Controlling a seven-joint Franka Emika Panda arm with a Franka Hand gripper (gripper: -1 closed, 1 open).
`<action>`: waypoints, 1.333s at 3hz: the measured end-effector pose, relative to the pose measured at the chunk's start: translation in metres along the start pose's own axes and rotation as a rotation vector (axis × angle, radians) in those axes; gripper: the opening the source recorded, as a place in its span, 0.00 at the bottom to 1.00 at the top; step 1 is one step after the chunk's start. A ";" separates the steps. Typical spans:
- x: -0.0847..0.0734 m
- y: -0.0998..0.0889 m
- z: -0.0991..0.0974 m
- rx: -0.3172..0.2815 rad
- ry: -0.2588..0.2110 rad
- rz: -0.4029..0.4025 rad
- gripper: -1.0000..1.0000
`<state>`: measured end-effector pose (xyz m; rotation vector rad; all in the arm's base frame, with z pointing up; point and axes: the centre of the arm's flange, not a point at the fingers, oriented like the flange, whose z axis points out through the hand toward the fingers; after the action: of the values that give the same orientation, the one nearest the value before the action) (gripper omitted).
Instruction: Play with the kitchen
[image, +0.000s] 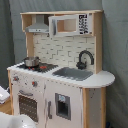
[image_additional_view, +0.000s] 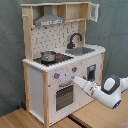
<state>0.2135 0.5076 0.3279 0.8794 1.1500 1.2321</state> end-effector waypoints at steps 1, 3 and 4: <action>-0.005 -0.002 0.014 0.029 -0.008 0.099 1.00; -0.017 -0.017 0.042 0.089 -0.023 0.262 1.00; -0.013 -0.015 0.056 0.112 -0.021 0.352 1.00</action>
<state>0.2724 0.4966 0.3285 1.2147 1.0843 1.4473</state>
